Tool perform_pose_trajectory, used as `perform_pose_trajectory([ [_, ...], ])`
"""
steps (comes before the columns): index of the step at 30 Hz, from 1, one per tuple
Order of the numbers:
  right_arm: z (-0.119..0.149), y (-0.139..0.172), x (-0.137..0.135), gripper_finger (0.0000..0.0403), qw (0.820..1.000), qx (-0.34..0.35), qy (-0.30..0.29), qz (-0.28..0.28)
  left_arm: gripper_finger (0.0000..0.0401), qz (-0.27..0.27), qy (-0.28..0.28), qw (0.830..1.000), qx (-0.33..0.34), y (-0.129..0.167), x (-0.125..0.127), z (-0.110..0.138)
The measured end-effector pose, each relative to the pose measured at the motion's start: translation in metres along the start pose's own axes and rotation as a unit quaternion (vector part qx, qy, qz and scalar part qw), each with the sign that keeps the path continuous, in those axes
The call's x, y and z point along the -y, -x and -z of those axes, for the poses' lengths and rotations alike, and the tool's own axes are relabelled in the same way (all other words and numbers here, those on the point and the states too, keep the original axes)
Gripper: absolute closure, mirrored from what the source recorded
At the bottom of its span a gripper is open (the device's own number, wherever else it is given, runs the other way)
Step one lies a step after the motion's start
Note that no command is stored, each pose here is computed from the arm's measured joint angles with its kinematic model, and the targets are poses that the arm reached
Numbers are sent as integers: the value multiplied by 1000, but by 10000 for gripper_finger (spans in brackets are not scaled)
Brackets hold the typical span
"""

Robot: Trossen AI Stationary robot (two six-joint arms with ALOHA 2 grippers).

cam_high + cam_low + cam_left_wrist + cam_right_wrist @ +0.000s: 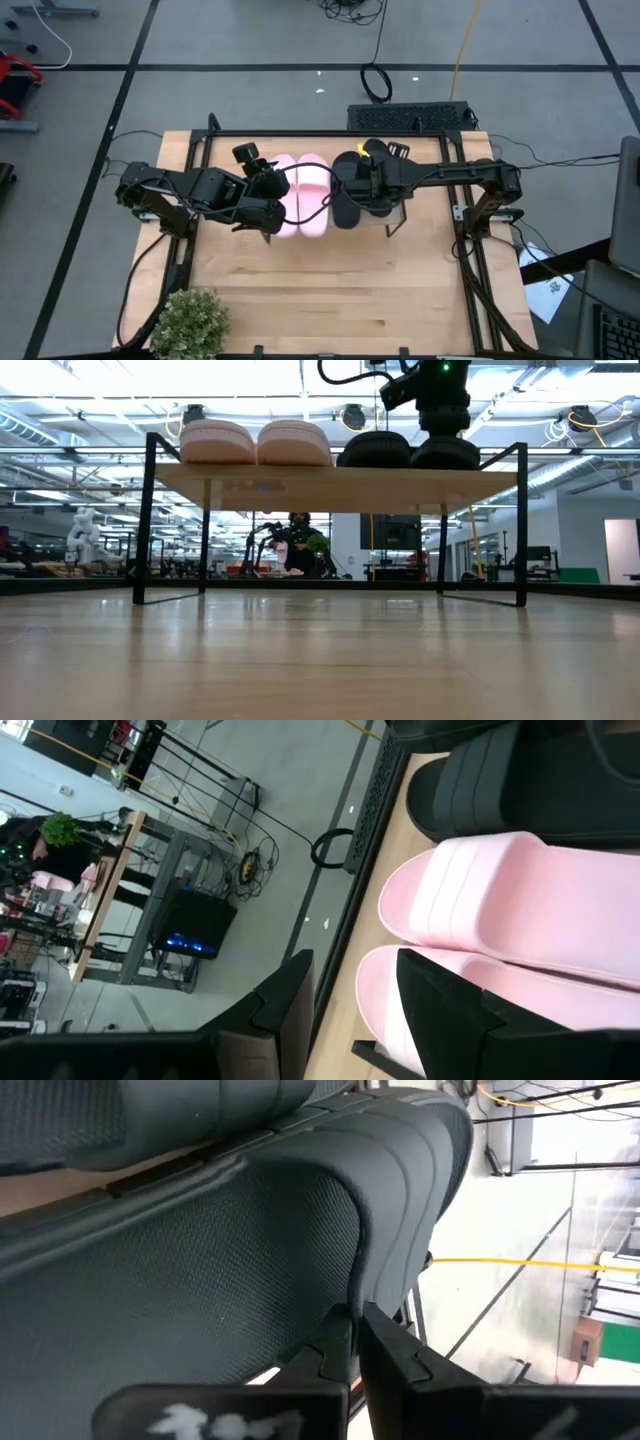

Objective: Pick and place slides into the shelf
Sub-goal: Put the black slipper on the shelf

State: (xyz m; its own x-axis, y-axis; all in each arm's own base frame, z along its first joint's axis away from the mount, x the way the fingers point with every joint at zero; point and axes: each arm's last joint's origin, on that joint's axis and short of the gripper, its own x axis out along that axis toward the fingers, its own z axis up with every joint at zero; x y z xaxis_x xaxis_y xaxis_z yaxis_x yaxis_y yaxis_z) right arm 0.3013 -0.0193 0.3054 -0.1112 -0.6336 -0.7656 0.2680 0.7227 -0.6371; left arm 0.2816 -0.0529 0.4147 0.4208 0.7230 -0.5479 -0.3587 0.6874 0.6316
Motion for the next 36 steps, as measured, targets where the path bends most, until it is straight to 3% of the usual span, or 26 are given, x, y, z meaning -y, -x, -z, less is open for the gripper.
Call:
perform_pose_trajectory([
  [11,-8,25,16,403,998,45,4,-37,249,0,0,1000,0,0,0,0],
  [36,-11,9,27,403,997,5,-6,-81,249,2,1,1000,11,0,1,-3],
])
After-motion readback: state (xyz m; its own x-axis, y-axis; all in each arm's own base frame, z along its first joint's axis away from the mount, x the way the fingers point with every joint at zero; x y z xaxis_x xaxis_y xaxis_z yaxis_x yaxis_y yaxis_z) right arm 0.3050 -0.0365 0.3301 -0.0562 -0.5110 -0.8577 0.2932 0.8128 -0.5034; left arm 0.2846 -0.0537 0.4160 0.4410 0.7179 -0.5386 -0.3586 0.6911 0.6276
